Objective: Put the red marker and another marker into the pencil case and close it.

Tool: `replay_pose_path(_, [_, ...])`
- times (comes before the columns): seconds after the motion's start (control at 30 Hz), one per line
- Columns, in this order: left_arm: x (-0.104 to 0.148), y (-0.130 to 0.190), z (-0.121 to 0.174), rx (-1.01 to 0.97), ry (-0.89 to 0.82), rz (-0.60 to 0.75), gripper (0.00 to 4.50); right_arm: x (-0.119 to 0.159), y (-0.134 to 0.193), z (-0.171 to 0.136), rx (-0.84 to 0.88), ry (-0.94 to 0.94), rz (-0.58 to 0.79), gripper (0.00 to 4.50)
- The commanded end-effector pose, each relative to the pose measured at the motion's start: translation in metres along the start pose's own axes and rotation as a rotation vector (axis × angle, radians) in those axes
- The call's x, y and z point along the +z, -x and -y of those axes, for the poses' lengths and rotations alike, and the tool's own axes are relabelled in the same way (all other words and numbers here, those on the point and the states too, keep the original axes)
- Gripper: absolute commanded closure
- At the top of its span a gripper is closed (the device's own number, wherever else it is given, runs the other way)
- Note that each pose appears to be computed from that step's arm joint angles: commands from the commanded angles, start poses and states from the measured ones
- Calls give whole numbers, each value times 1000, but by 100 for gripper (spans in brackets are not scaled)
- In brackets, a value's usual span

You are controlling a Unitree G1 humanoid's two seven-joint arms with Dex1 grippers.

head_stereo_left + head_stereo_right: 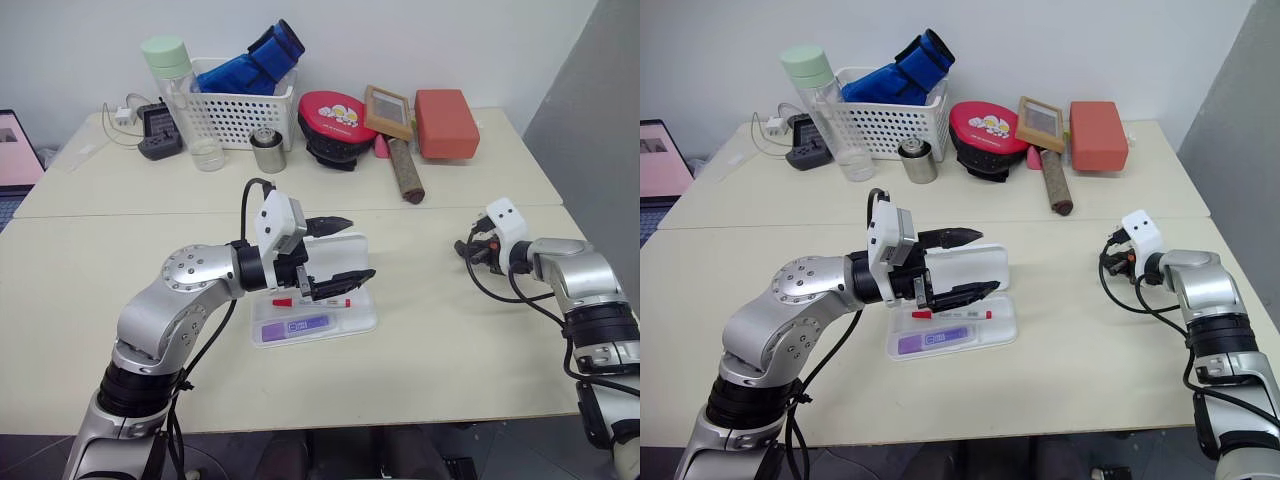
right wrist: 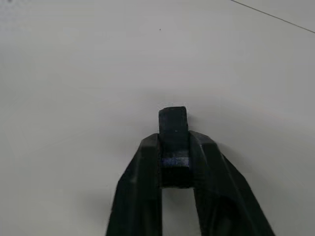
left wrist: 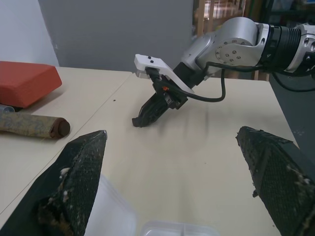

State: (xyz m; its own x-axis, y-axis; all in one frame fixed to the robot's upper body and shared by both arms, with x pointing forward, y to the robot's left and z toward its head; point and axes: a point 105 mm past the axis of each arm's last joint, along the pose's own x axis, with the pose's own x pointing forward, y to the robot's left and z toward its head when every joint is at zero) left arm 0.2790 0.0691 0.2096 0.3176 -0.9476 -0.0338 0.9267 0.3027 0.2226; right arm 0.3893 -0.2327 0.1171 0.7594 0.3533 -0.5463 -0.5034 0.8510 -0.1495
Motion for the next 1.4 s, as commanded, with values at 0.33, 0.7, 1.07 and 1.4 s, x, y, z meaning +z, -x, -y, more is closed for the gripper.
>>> replay_pose_path(0.33, [-9,55,12,-43,-26,-182,0,48,54,-152,686,448,231,419])
replay_pose_path(0.7, [-8,92,7,12,-11,-265,0,30,25,-206,825,620,162,419])
replay_pose_path(1.07, [-8,87,15,-2,-6,-265,0,32,5,-205,812,634,142,419])
replay_pose_path(1.4, [-7,85,16,2,2,-256,0,37,9,-207,832,631,161,198])
